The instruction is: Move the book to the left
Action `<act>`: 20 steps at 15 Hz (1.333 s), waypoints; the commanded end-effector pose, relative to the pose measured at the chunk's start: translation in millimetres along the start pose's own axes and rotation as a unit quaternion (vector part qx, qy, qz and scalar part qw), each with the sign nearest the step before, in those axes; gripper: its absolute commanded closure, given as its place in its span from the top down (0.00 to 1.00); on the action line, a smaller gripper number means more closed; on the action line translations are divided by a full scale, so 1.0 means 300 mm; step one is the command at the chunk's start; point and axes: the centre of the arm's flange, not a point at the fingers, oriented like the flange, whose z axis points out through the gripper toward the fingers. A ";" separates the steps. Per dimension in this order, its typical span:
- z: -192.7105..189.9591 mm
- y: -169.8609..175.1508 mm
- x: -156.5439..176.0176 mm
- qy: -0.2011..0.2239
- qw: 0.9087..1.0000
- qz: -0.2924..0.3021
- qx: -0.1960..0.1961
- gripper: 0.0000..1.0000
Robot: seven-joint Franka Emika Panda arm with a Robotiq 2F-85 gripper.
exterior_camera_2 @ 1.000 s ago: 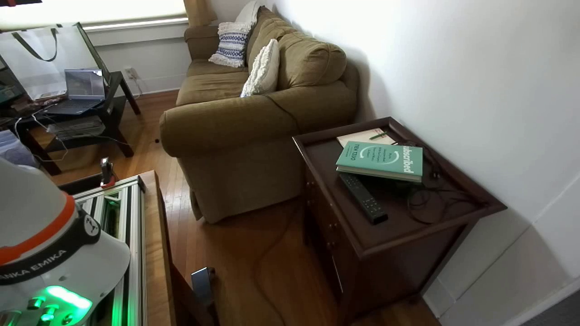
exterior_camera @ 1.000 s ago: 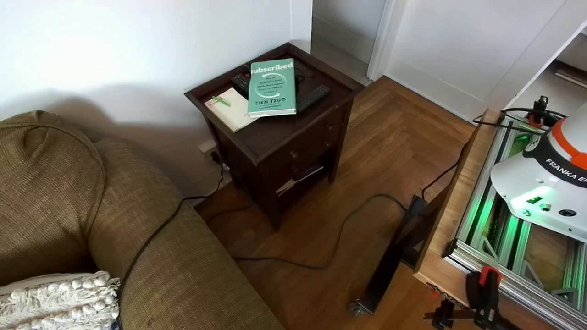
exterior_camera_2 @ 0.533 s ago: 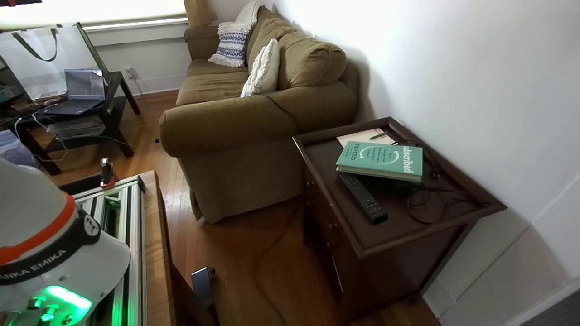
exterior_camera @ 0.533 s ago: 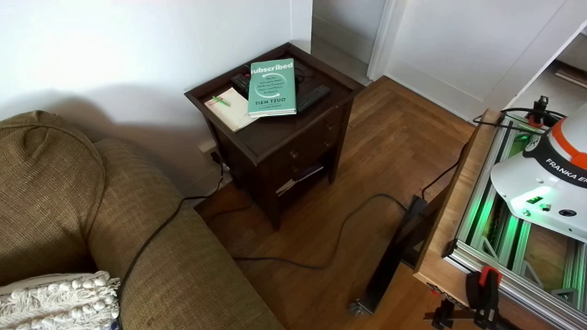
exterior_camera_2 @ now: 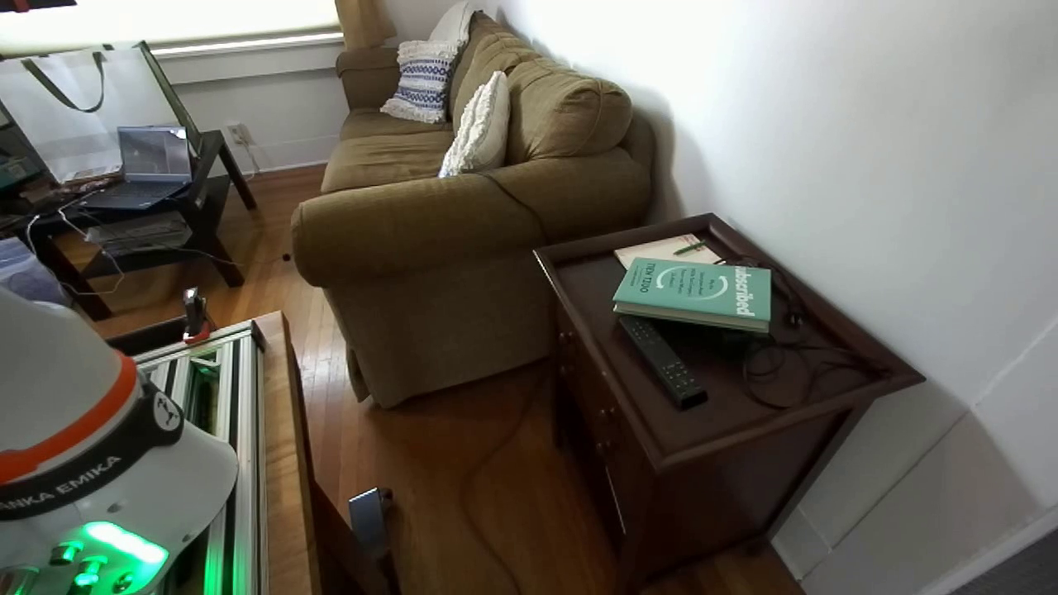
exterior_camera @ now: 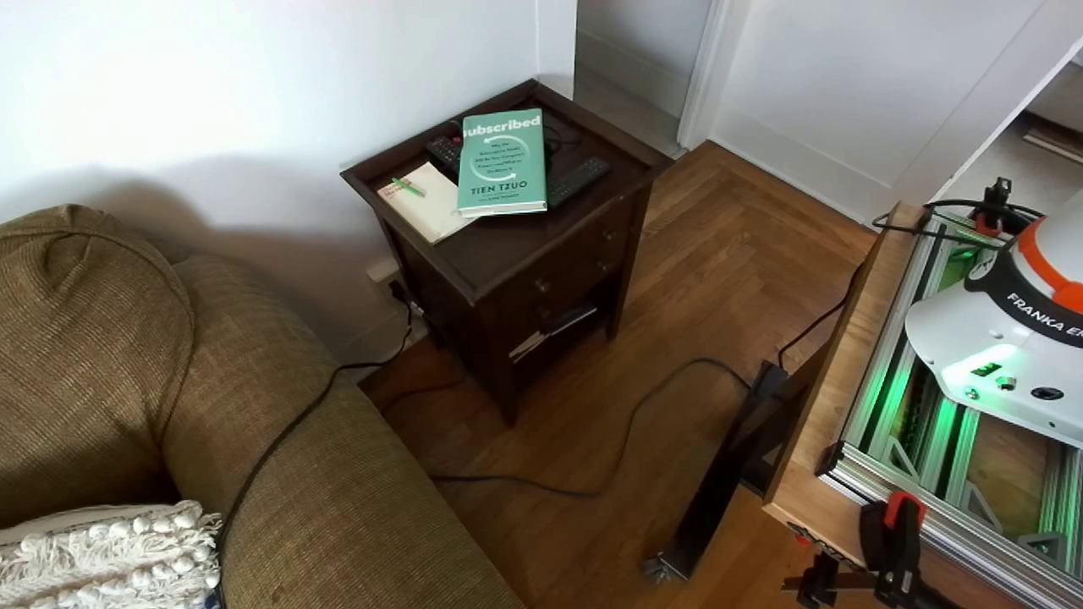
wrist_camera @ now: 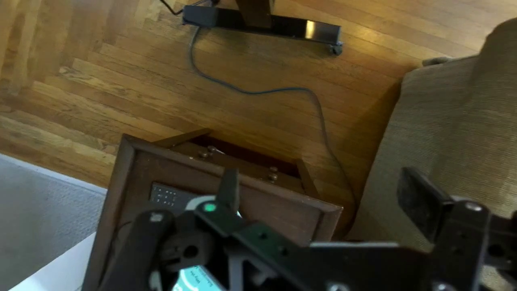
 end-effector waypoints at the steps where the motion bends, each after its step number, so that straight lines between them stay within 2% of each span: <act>1: 0.105 0.108 0.130 -0.008 0.995 0.013 0.099 1.00; 4: 0.237 0.227 0.213 0.012 0.983 0.043 0.176 1.00; 8: 0.463 0.408 0.280 0.057 0.959 0.094 0.262 1.00; 11: 0.649 0.527 0.301 0.084 0.930 0.146 0.328 1.00; 13: 0.780 0.573 0.312 0.100 0.906 0.174 0.372 1.00; 15: 0.924 0.609 0.317 0.104 0.892 0.213 0.386 1.00; 17: 1.044 0.619 0.315 0.095 0.881 0.232 0.401 1.00; 18: 0.934 0.619 0.303 0.094 0.893 0.220 0.382 1.00; 20: 1.023 0.623 0.303 0.085 0.887 0.229 0.391 1.00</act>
